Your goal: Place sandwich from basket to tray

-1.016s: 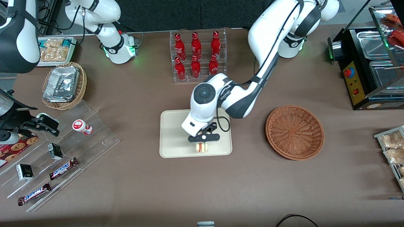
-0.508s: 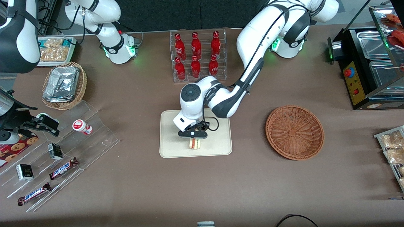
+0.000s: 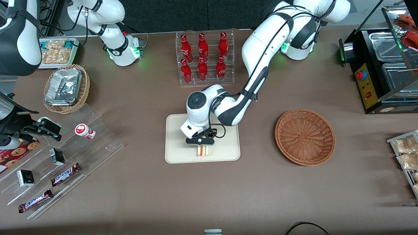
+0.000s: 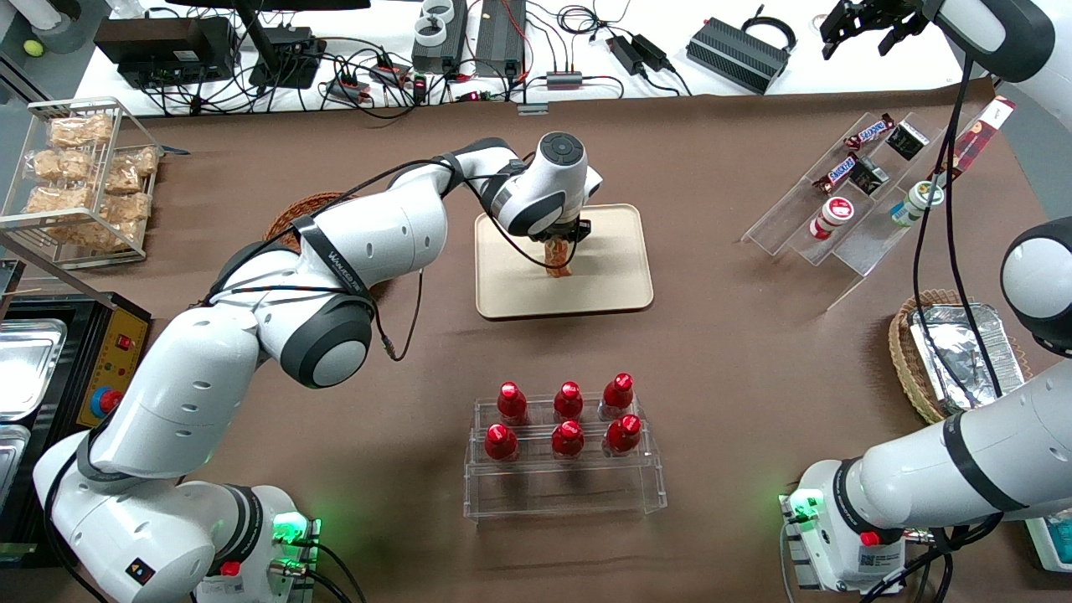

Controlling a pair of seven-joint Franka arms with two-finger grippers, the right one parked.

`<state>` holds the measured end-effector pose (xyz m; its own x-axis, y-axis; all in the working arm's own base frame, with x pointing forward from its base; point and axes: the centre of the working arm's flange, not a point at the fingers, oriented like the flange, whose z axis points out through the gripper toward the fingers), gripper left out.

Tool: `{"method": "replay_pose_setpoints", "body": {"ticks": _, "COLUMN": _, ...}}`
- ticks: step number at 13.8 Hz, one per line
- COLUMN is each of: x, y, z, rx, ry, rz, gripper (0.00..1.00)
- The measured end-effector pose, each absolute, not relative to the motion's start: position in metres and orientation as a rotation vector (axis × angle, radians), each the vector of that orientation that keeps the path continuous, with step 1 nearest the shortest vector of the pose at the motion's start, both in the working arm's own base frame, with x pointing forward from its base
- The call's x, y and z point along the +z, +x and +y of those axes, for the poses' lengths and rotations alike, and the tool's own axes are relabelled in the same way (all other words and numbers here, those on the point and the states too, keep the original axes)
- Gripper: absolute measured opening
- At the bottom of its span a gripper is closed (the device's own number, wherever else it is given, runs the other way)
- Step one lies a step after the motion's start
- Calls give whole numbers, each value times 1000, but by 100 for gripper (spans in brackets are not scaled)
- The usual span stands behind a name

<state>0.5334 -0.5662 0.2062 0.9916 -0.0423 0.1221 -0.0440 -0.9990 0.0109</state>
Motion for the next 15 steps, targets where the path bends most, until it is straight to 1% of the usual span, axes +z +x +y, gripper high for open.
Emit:
{"method": "replay_pose_setpoints", "body": {"ticks": 4, "x": 207, "y": 540, "z": -564, "rx": 225, "ry": 3103, "rz": -53, "gripper": 84}}
{"method": "replay_pose_setpoints", "body": {"ticks": 5, "x": 211, "y": 545, "z": -562, "rx": 233, "ry": 3099, "rz": -43, "gripper": 93}}
{"method": "replay_pose_setpoints", "body": {"ticks": 6, "x": 216, "y": 550, "z": -559, "rx": 245, "ry": 3093, "rz": -29, "gripper": 100}}
{"method": "replay_pose_setpoints", "body": {"ticks": 9, "x": 245, "y": 572, "z": -545, "rx": 279, "ry": 3079, "rz": 25, "gripper": 100}}
{"method": "replay_pose_setpoints", "body": {"ticks": 11, "x": 281, "y": 589, "z": -528, "rx": 289, "ry": 3078, "rz": 79, "gripper": 100}}
{"method": "replay_pose_setpoints", "body": {"ticks": 12, "x": 303, "y": 597, "z": -516, "rx": 274, "ry": 3078, "rz": 92, "gripper": 100}}
{"method": "replay_pose_setpoints", "body": {"ticks": 15, "x": 373, "y": 613, "z": -468, "rx": 171, "ry": 3125, "rz": 34, "gripper": 100}}
